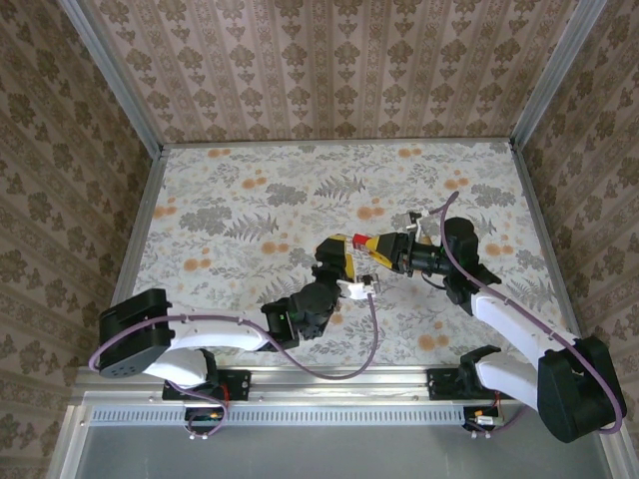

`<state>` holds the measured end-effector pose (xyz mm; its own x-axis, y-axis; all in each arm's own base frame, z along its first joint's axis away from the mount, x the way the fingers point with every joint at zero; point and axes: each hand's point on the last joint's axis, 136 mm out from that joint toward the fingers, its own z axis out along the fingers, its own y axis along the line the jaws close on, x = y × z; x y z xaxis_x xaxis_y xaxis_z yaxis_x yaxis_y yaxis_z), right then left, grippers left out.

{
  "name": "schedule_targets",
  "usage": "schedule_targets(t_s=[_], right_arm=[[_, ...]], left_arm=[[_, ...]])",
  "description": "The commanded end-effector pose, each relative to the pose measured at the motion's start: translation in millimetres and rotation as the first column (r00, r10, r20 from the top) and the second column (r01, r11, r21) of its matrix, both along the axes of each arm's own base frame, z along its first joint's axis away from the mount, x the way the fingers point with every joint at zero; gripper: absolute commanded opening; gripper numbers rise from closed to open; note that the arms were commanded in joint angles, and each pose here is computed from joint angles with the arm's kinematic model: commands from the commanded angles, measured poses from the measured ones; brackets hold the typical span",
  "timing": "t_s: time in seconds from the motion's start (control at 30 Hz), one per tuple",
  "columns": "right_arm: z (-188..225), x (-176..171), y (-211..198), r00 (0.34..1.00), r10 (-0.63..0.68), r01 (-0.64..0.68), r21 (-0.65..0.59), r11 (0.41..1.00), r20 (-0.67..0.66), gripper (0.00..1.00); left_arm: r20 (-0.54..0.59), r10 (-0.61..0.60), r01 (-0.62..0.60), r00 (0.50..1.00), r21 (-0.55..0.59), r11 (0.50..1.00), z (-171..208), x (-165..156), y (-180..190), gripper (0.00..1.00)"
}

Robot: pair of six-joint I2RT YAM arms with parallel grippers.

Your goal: Unlock with the key

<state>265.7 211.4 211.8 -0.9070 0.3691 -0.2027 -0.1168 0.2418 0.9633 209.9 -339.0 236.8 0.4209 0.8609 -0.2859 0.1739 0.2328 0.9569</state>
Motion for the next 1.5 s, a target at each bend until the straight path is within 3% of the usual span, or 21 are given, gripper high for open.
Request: schedule_targets(t_s=[0.0,0.17,0.33,0.53,0.6,0.7,0.8,0.97,1.1,1.23,1.47], right_arm=[[22,2,-5,0.997,0.001,-0.001,-0.002,1.0,0.08,0.21],[20,1,-14,0.997,-0.002,0.003,-0.017,1.0,0.078,0.21],[19,-3,-15,0.997,0.014,-0.013,-0.016,1.0,0.073,0.21],[18,-12,-13,0.996,0.051,-0.05,-0.01,0.999,0.067,0.21],[18,-15,-12,0.996,0.067,-0.067,-0.007,0.998,0.065,0.21],[17,-21,-11,0.994,0.09,-0.09,-0.004,0.996,0.059,0.21],[17,-28,-8,0.991,0.12,-0.121,0.002,0.993,0.059,0.21],[14,-37,-3,0.986,0.158,-0.158,-0.01,0.987,0.057,0.2],[14,-41,-2,0.983,0.174,-0.174,-0.008,0.985,0.06,0.2],[14,-44,0,0.98,0.188,-0.187,-0.01,0.982,0.06,0.2],[13,-44,1,0.98,0.191,-0.191,-0.013,0.982,0.057,0.19]], left_arm=[[-0.079,-0.026,0.018,0.997,-0.09,0.996,5,-7,8,0.67],[-0.288,-0.125,0.039,0.95,-0.288,0.957,20,-12,30,0.65],[-0.483,-0.279,0.01,0.83,-0.488,0.873,21,-3,52,0.6],[-0.549,-0.473,0.093,0.689,-0.581,0.809,6,-7,47,0.57],[-0.54,-0.511,0.125,0.669,-0.596,0.793,8,-8,44,0.56],[-0.564,-0.628,0.199,0.536,-0.638,0.744,11,-20,36,0.59],[-0.572,-0.693,0.241,0.438,-0.668,0.704,16,-27,31,0.58],[-0.594,-0.721,0.285,0.357,-0.665,0.69,13,-30,23,0.54],[-0.617,-0.72,0.276,0.317,-0.666,0.693,8,-22,17,0.47],[-0.617,-0.708,0.262,0.345,-0.661,0.703,5,-12,17,0.44],[-0.625,-0.711,0.278,0.324,-0.655,0.702,3,-14,15,0.43]])
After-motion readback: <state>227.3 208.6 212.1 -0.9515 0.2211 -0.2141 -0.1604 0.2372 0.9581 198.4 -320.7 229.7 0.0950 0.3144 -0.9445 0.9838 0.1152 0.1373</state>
